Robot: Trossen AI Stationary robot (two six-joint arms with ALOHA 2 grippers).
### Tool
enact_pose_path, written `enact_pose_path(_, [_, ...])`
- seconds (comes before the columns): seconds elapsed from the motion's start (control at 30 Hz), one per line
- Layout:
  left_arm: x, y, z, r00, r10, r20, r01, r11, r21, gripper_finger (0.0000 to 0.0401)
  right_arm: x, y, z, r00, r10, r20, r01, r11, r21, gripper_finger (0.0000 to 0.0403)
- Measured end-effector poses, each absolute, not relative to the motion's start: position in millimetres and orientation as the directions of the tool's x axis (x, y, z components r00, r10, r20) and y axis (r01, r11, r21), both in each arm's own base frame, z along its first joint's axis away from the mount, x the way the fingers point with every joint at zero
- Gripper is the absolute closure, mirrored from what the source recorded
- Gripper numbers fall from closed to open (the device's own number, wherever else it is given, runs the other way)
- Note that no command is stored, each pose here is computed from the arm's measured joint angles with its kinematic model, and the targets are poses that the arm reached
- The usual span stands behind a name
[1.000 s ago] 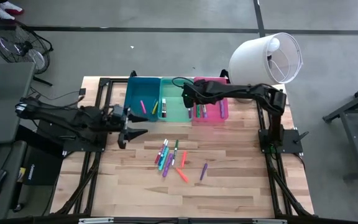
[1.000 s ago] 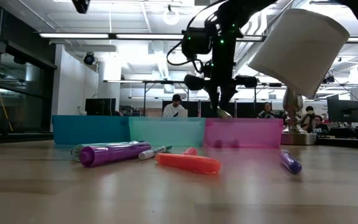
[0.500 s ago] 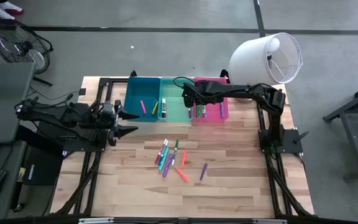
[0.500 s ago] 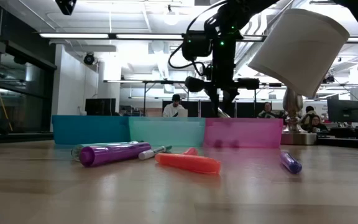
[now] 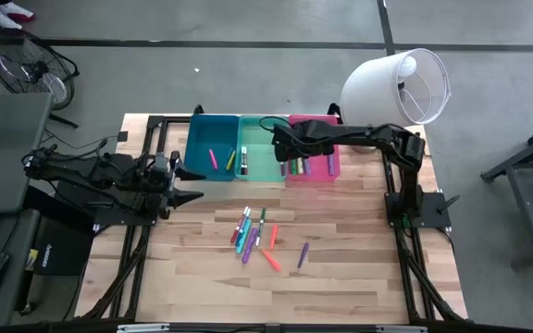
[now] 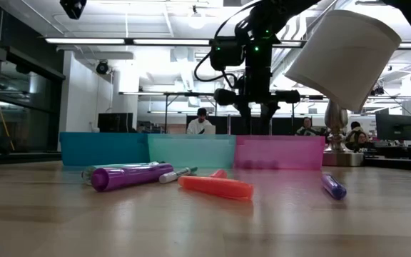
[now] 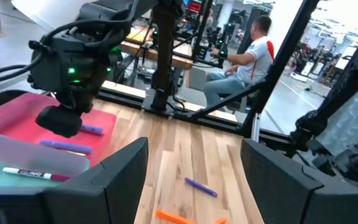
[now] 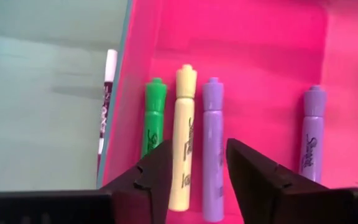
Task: Pick & Place Markers
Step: Put the purple pen into the blue bin
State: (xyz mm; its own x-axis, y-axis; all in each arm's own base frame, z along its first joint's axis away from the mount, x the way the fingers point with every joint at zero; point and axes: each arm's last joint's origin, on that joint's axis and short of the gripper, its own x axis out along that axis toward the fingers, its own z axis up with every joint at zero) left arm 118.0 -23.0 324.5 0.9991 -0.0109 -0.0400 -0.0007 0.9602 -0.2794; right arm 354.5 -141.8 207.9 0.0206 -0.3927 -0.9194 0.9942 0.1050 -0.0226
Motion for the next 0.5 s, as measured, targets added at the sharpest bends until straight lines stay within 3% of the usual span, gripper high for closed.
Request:
enact_pose_path(0.2, [118,-23,324,0.999,-0.026,-0.040,0.014,0.959,-0.283,0.0149,353,-136,220,0.069,-0.372,-0.926,0.988,0.156,0.011,0.0238])
enact_pose_path(0.5, [118,-24,325,0.998,-0.049,-0.040,0.036,0.958,-0.284,0.0149,346,-100,260,0.207,-0.324,-0.923,0.958,0.257,0.125,0.0240])
